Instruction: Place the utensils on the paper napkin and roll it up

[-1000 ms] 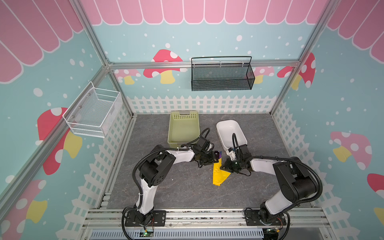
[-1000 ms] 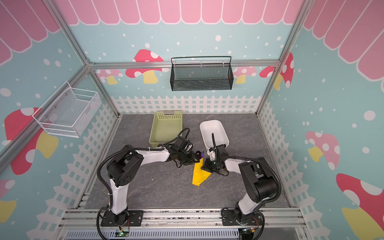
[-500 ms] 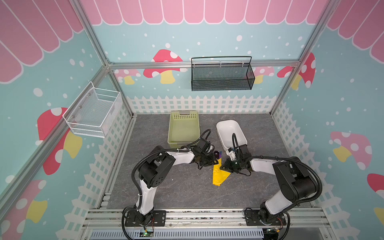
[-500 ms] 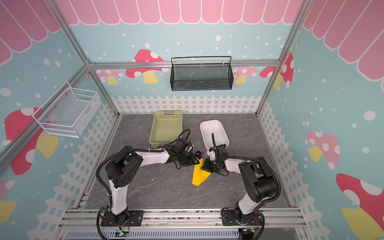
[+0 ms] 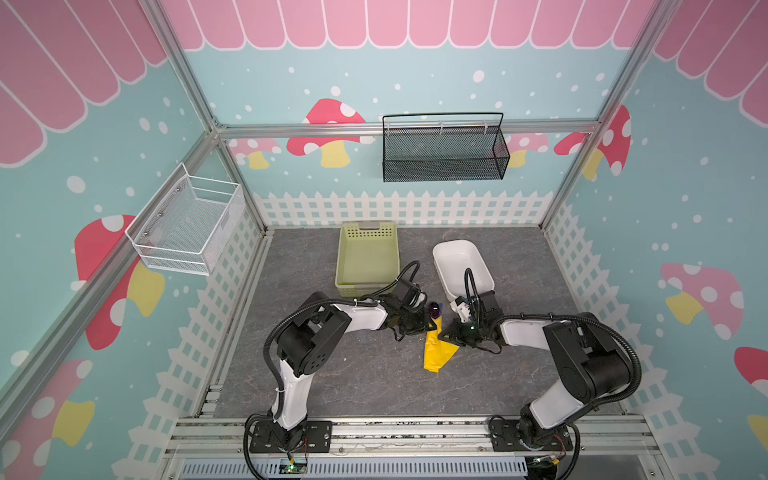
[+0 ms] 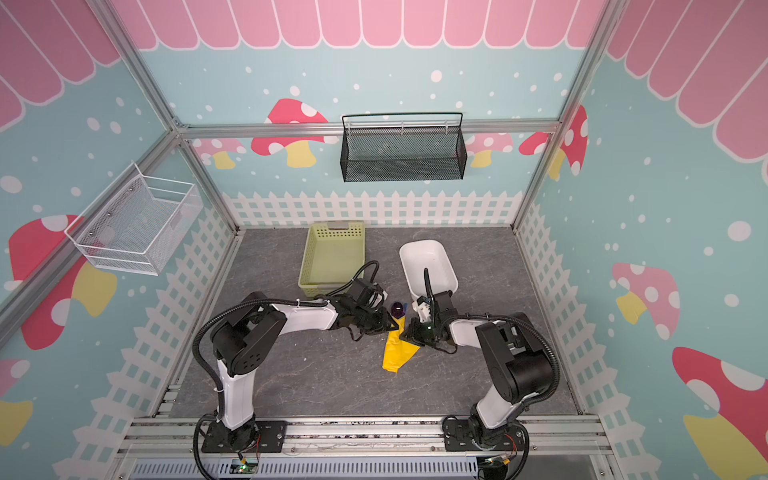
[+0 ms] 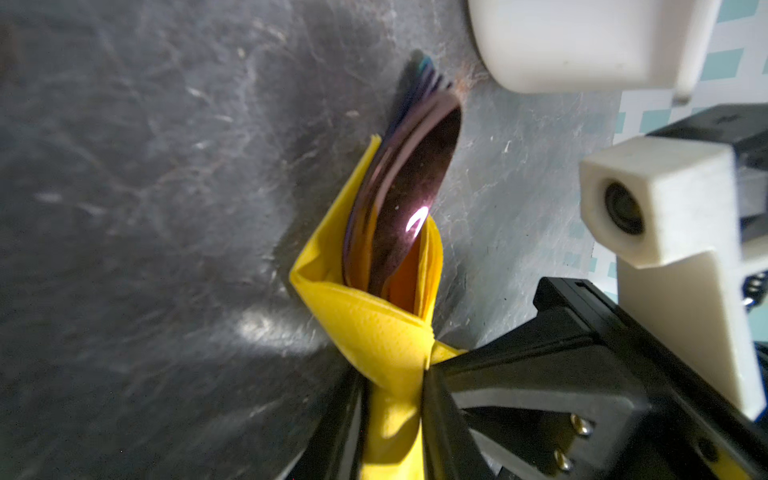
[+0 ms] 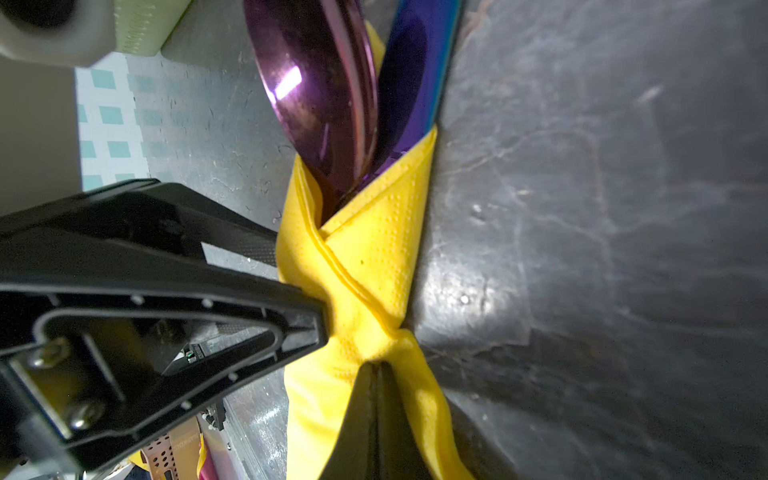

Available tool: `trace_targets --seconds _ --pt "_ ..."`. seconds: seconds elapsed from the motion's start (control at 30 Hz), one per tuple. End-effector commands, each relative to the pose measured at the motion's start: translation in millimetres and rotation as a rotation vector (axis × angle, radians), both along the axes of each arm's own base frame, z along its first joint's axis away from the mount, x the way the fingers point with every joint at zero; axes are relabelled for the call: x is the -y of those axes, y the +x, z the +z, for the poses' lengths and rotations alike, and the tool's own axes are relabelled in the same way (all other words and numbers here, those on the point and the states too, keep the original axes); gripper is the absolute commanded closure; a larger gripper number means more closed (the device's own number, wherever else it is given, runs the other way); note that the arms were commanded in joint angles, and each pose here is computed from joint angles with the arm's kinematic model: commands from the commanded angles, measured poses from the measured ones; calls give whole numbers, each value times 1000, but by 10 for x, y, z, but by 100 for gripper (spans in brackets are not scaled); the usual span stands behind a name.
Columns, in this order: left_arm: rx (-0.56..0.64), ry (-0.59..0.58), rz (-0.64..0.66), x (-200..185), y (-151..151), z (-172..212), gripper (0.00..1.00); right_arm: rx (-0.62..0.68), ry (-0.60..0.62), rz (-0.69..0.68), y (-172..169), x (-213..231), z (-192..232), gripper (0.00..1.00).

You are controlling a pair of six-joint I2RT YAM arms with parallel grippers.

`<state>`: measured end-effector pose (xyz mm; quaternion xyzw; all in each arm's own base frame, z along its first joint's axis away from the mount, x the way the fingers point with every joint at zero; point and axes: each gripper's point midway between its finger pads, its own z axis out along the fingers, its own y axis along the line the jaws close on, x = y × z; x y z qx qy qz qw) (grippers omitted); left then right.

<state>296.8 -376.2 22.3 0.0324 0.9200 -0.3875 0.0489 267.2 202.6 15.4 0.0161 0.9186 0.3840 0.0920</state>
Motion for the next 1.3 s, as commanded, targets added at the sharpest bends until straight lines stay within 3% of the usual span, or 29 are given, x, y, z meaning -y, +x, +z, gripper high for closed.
trace_targets --seconds 0.0,0.37,0.67,0.97,1.27 --pt "-250 324 1 -610 -653 -870 72 -166 -130 -24 -361 216 -429 100" --pt "-212 332 4 -593 -590 -833 91 -137 -114 -20 -308 187 -364 100" --pt "-143 281 1 -520 -475 -688 100 -68 -87 -24 -211 152 -185 98" --pt "-59 206 0 -436 -364 -464 100 19 -42 -30 -148 115 73 89" --pt "-19 103 14 -328 -299 -272 100 3 81 15 -267 -26 133 78"
